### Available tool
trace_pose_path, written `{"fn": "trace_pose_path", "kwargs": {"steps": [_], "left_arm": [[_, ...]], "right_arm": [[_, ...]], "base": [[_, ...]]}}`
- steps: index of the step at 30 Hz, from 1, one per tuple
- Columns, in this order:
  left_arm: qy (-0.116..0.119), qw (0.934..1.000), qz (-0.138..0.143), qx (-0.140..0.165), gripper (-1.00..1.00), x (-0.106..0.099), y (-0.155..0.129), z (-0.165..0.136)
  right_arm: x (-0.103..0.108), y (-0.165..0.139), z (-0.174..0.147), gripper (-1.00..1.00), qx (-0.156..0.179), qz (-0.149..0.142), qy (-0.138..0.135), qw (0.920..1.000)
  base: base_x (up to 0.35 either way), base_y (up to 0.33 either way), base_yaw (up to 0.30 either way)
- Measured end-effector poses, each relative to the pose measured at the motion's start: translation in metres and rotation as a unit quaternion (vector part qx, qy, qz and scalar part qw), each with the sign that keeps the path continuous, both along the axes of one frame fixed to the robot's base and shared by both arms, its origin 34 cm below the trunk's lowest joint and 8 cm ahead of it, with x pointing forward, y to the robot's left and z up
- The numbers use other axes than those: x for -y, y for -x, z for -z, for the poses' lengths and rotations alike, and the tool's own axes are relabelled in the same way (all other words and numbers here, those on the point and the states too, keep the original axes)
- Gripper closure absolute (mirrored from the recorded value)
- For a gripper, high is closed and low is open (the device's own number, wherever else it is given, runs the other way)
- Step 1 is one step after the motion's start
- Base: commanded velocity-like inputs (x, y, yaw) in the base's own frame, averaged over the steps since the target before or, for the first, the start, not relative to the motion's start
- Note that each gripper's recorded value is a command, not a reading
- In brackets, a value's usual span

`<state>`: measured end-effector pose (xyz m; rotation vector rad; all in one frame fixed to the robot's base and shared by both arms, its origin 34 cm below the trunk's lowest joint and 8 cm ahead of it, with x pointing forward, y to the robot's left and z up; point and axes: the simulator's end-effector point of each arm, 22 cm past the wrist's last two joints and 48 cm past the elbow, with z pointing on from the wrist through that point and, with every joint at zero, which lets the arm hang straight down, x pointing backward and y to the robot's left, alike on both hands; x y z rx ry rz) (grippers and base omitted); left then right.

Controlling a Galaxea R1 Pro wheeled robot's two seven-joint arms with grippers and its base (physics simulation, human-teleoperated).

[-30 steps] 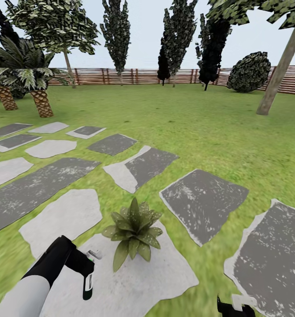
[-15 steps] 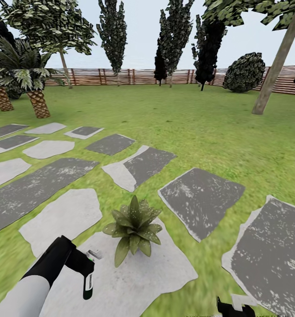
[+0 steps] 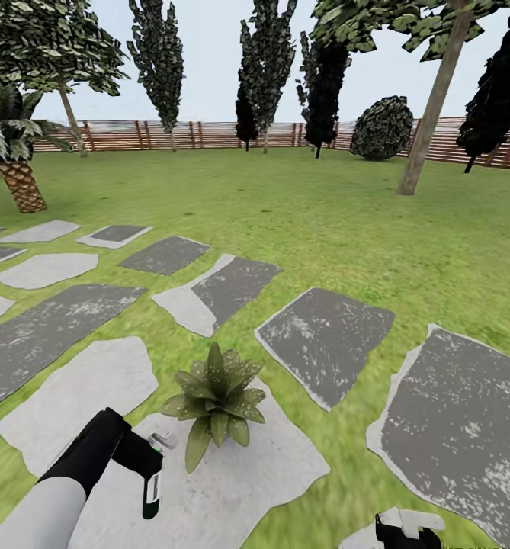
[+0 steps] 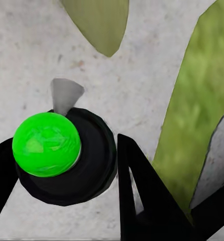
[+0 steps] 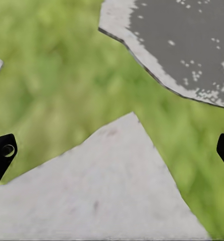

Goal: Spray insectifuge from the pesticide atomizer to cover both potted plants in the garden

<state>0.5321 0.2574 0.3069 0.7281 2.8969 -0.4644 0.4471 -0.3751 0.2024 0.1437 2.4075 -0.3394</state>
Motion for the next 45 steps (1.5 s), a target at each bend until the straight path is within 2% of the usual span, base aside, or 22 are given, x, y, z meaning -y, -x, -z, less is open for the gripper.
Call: {"fn": "trace_pose_path", "kwargs": {"steps": [7,15,16,20,21,23,25,28,31,35,37,45], "left_arm": [[-0.012,0.9997,0.008,-0.017,1.0,-0.007,0.024,0.014],[-0.008,0.9996,0.017,-0.019,1.0,0.004,0.026,0.015],[-0.009,0.9997,0.015,-0.019,1.0,0.001,0.026,0.015],[-0.026,0.9995,0.002,-0.02,1.0,-0.032,0.027,0.013],[-0.026,0.9995,0.002,-0.02,1.0,-0.033,0.027,0.013],[-0.025,0.9995,0.007,-0.02,1.0,-0.029,0.028,0.014],[-0.013,0.9996,0.014,-0.021,1.0,-0.01,0.028,0.016],[-0.007,0.9996,0.018,-0.02,1.0,0.0,0.028,0.016],[-0.01,0.9996,0.019,-0.019,1.0,-0.004,0.028,0.015],[-0.028,0.9994,0.006,-0.019,1.0,-0.033,0.028,0.014],[-0.03,0.9994,0.004,-0.019,1.0,-0.038,0.028,0.014],[-0.018,0.9995,0.008,-0.023,1.0,-0.024,0.031,0.016]], "right_arm": [[0.0,0.0,0.0,-1.0,0.0,0.0,0.0,1.0],[0.0,0.0,0.0,-1.0,0.0,0.0,0.0,1.0],[0.0,0.0,0.0,-1.0,0.0,0.0,0.0,1.0],[0.0,0.0,0.0,-1.0,0.0,0.0,0.0,1.0],[0.0,0.0,0.0,-1.0,0.0,0.0,0.0,1.0],[0.0,0.0,0.0,-1.0,0.0,0.0,0.0,1.0],[0.0,0.0,0.0,-1.0,0.0,0.0,0.0,1.0],[0.0,0.0,0.0,-1.0,0.0,0.0,0.0,1.0],[0.0,0.0,0.0,-1.0,0.0,0.0,0.0,1.0],[0.0,0.0,0.0,-1.0,0.0,0.0,0.0,1.0],[0.0,0.0,0.0,-1.0,0.0,0.0,0.0,1.0],[0.0,0.0,0.0,-1.0,0.0,-0.001,0.0,1.0]], "base": [[0.0,0.029,-0.006],[0.0,0.0,0.0],[0.0,0.0,0.0],[0.0,0.0,0.0],[0.0,0.0,0.0],[0.0,0.0,0.0],[0.0,0.0,0.0],[0.0,0.0,0.0],[0.0,0.0,-0.026],[0.0,0.0,-0.223],[0.0,0.0,-0.217],[0.0,0.0,-0.03]]}}
